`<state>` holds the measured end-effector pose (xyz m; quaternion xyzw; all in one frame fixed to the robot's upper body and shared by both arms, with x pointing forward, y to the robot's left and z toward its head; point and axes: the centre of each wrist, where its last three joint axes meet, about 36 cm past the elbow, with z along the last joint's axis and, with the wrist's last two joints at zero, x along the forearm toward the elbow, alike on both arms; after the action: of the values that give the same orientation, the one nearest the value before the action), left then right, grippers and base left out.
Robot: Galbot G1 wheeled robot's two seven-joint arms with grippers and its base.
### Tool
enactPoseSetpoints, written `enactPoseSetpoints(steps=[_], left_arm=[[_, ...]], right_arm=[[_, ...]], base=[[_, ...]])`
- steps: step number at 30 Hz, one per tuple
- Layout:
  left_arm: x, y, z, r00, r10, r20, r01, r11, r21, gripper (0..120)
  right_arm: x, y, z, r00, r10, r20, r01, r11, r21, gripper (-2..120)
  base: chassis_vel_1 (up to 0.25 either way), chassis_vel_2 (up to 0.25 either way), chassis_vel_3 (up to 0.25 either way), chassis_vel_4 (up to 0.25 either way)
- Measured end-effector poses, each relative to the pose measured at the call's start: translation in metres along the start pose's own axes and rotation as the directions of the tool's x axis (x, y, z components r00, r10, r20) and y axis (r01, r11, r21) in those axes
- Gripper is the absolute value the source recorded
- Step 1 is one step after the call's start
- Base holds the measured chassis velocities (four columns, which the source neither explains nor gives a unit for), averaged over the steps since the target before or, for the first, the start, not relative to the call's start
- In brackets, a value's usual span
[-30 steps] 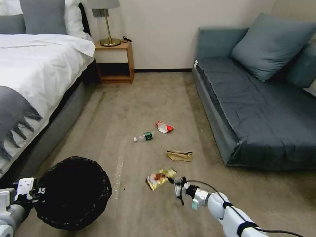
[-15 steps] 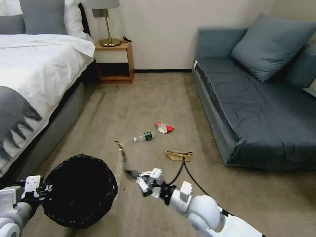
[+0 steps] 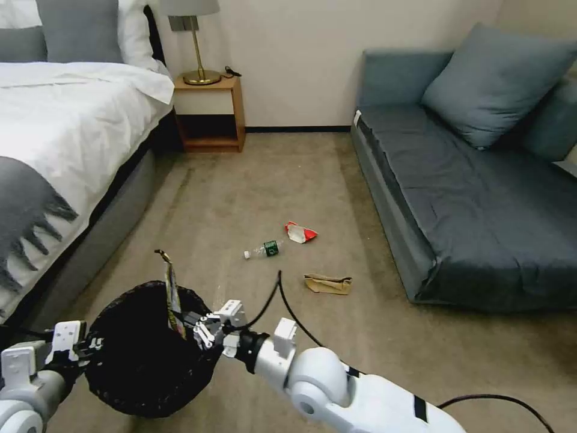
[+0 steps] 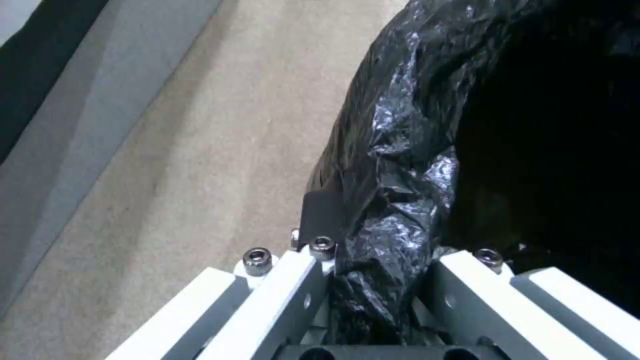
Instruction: Pick up the trash bin, then pick up the garbage on the floor and place it into the trash bin.
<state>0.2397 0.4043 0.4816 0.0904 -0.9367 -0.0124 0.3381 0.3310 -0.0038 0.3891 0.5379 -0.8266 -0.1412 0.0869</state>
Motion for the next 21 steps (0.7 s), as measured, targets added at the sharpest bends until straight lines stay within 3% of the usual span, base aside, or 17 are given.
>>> enactPoseSetpoints(steps=[2,6,11,16,17,21], left_arm=[[0.000,0.000,0.000,1.000,0.000,0.001,0.000,1.000,0.000,3],[0.002,-0.001,-0.002,1.000,0.006,0.006,-0.006,1.000,0.001,3],[0.002,-0.001,-0.002,1.000,0.007,0.007,-0.007,1.000,0.003,3],[0.001,0.002,-0.001,1.000,-0.003,0.005,0.003,1.000,0.006,3],[0.001,0.002,-0.001,1.000,-0.003,0.005,0.003,1.000,0.006,3],[-0.001,0.006,0.000,1.000,-0.013,0.003,0.013,1.000,0.023,3]], right_arm=[[-0.002,0.001,0.002,1.000,0.001,-0.004,-0.001,1.000,0.002,1],[-0.002,0.005,0.010,1.000,0.000,-0.020,0.001,0.999,0.041,19],[0.001,0.006,0.017,1.000,0.004,-0.031,-0.001,0.997,0.074,32],[0.014,0.000,0.015,0.997,0.073,0.001,-0.072,0.989,0.129,55],[0.014,0.000,0.015,0.997,0.073,0.001,-0.072,0.989,0.129,55],[0.047,-0.019,0.007,0.984,0.170,0.062,-0.180,0.949,0.260,73]], base=[[0.000,0.000,0.000,0.000],[0.000,0.000,0.000,0.000],[0.000,0.000,0.000,0.000],[0.000,0.000,0.000,0.000],[0.000,0.000,0.000,0.000],[0.000,0.000,0.000,0.000]])
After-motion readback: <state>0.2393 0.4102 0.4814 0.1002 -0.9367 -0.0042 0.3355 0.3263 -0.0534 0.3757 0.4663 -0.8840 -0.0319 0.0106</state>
